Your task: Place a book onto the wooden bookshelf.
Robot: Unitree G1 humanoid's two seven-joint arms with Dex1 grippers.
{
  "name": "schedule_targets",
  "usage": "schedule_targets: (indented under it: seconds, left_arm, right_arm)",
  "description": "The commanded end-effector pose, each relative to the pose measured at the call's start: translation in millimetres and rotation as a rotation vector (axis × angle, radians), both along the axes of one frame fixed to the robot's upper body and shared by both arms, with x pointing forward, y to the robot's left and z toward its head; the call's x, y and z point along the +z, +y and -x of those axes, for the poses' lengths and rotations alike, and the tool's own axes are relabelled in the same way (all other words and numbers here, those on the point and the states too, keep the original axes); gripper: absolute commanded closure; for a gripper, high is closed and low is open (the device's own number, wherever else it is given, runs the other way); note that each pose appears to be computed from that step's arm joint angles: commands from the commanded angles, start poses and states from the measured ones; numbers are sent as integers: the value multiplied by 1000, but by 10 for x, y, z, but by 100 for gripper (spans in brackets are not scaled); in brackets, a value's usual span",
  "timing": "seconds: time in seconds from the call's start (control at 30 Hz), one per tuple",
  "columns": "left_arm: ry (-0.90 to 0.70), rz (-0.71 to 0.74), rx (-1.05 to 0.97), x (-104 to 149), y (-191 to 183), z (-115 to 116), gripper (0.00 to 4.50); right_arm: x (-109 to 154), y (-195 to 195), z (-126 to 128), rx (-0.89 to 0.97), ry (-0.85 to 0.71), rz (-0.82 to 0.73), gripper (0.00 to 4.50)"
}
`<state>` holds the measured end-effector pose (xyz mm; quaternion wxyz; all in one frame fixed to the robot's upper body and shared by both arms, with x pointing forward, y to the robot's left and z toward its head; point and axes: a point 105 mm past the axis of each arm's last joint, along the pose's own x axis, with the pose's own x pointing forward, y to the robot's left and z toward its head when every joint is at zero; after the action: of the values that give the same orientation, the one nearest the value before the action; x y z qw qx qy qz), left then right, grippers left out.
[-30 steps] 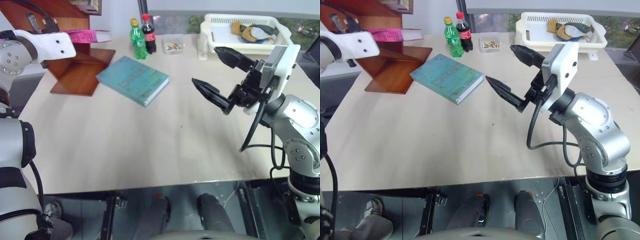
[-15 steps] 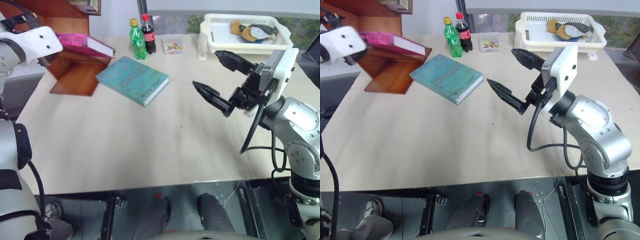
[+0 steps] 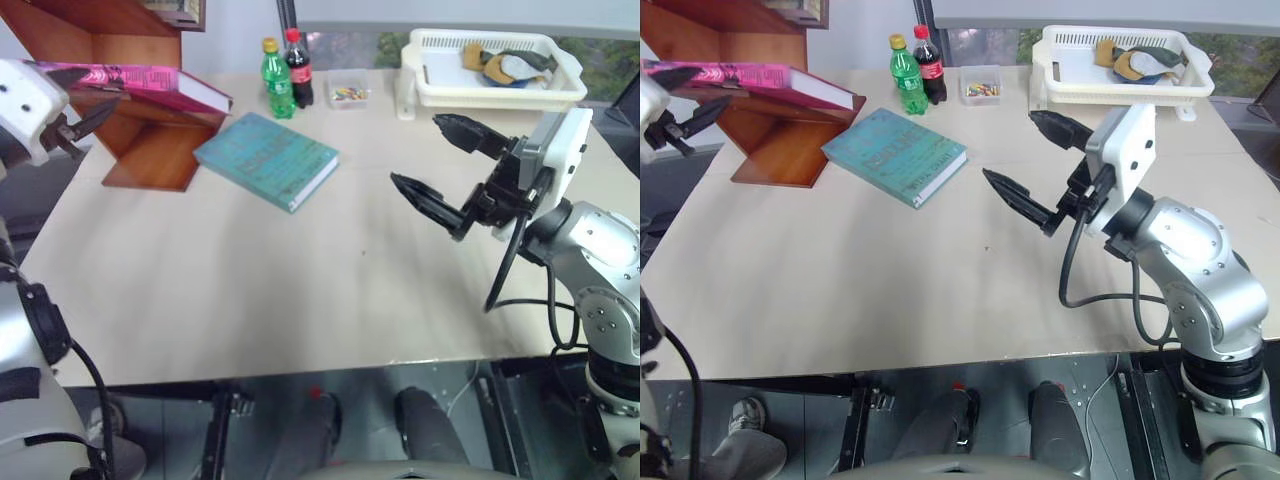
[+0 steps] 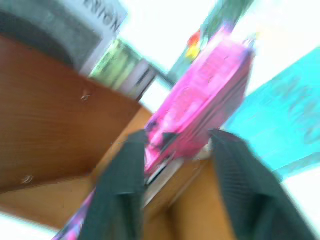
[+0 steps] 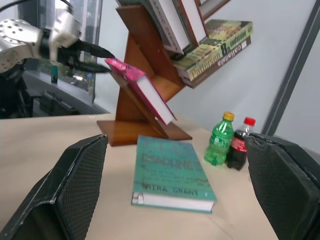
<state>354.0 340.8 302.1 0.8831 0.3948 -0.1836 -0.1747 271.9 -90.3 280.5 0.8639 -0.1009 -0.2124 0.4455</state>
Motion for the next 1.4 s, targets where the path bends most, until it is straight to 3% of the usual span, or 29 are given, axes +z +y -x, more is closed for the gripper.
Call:
schedule_targets:
  seconds: [0.03,0.13,0.2,0.33,0.53,0.8,1.0,1.17,1.4]
  left_arm:
    - [-37,208,-133,-199,-408,-17,443]
    - [-40,449,-134,-467,-994,-167,447]
    - [-56,613,-99,-502,-1230,-276,447]
    - [-108,745,-10,-406,-1492,-530,447]
    - [-234,841,236,-130,-1263,-806,447]
    - [-407,920,516,17,-659,-765,447]
    - [-365,920,306,48,-903,-783,447]
    - [-251,887,86,-96,-1244,-764,447]
    - [-67,821,-120,-426,-1499,-550,447]
  right_arm:
    - [117,-50,84,-3,-67,2,0]
    - [124,-53,64,-9,-74,14,0]
    - [131,-47,58,-12,-78,17,0]
    - [144,-42,54,-19,-81,13,0]
    - [136,-41,63,-37,-86,3,0]
    - [115,-65,72,-59,-85,7,0]
    - [106,-71,79,-64,-81,5,0]
    - [90,-68,78,-61,-76,13,0]
    - [92,-83,86,-57,-75,10,0]
